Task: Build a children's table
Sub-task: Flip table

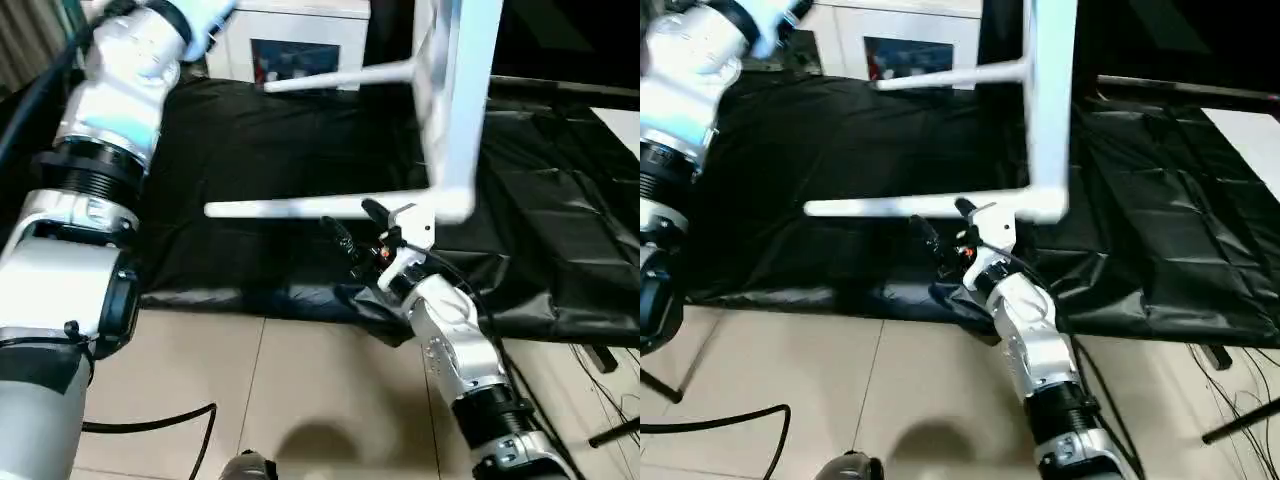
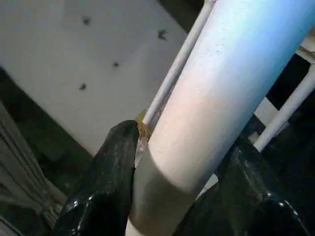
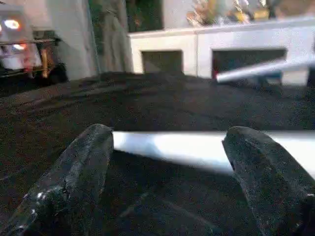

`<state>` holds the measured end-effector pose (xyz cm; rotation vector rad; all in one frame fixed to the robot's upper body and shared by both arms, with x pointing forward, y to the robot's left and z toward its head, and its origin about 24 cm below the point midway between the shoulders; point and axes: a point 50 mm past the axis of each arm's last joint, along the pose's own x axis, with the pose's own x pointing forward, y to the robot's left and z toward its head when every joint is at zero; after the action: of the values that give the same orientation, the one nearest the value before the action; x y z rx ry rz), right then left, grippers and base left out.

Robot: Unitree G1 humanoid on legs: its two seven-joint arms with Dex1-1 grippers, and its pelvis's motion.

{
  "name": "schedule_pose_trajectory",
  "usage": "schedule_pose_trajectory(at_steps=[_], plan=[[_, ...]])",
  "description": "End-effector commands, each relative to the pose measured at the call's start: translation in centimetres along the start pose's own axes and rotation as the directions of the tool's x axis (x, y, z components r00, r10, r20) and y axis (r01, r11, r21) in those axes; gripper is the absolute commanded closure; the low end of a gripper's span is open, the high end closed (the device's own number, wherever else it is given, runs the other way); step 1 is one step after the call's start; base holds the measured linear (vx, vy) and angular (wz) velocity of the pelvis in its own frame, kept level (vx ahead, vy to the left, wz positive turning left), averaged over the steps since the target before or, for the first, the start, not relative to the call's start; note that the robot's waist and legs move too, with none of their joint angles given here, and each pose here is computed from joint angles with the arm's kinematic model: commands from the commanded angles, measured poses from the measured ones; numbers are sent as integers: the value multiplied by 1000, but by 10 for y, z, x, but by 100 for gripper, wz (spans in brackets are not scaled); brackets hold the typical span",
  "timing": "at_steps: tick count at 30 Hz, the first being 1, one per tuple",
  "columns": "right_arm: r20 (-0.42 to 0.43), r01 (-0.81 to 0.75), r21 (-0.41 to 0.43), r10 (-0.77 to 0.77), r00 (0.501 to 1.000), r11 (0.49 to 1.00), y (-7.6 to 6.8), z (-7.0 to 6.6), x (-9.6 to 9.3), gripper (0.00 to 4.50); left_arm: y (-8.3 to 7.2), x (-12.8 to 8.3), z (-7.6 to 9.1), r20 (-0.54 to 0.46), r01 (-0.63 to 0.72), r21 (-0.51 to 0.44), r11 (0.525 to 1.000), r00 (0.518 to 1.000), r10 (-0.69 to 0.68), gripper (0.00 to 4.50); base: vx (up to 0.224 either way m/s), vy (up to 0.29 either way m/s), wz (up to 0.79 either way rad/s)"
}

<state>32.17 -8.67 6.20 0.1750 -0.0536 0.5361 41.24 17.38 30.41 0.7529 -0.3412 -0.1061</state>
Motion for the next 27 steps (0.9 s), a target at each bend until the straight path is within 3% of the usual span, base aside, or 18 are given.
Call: schedule_pose_trajectory(at_steps=[1, 4, 5, 8, 17, 22, 23, 27], plan=[[-47, 131, 80, -128, 991, 988, -16, -8, -3, 57, -11, 0, -16, -58, -25, -341, 940, 998, 6, 230, 0, 0, 0], [-76, 245, 176, -235, 969, 953, -28, -14, -5, 57, -11, -1, -16, -53, -26, -366, 930, 999, 7, 230, 0, 0, 0], [-63, 271, 230, -263, 963, 935, -32, -14, -5, 22, -13, -2, -17, -50, -18, -377, 926, 999, -1, 230, 0, 0, 0], [-26, 256, 297, -261, 965, 920, -35, -10, -2, 17, -15, -3, -17, -46, -11, -373, 928, 999, -6, 230, 0, 0, 0], [57, 167, 369, -202, 978, 914, -37, 7, 22, 0, -14, -4, -15, -40, -6, -381, 925, 999, -10, 230, 0, 0, 0], [50, 242, 380, -281, 958, 893, -49, 19, 34, 0, -15, -5, -14, -37, -3, -387, 922, 999, -13, 230, 0, 0, 0], [55, 248, 397, -293, 954, 883, -51, 21, 36, 34, -15, -6, -15, -39, -4, -391, 920, 999, -12, 230, 0, 0, 0], [72, 244, 433, -303, 950, 868, -55, 28, 40, 57, -15, -8, -16, -45, -9, -400, 916, 999, -10, 230, 0, 0, 0]])
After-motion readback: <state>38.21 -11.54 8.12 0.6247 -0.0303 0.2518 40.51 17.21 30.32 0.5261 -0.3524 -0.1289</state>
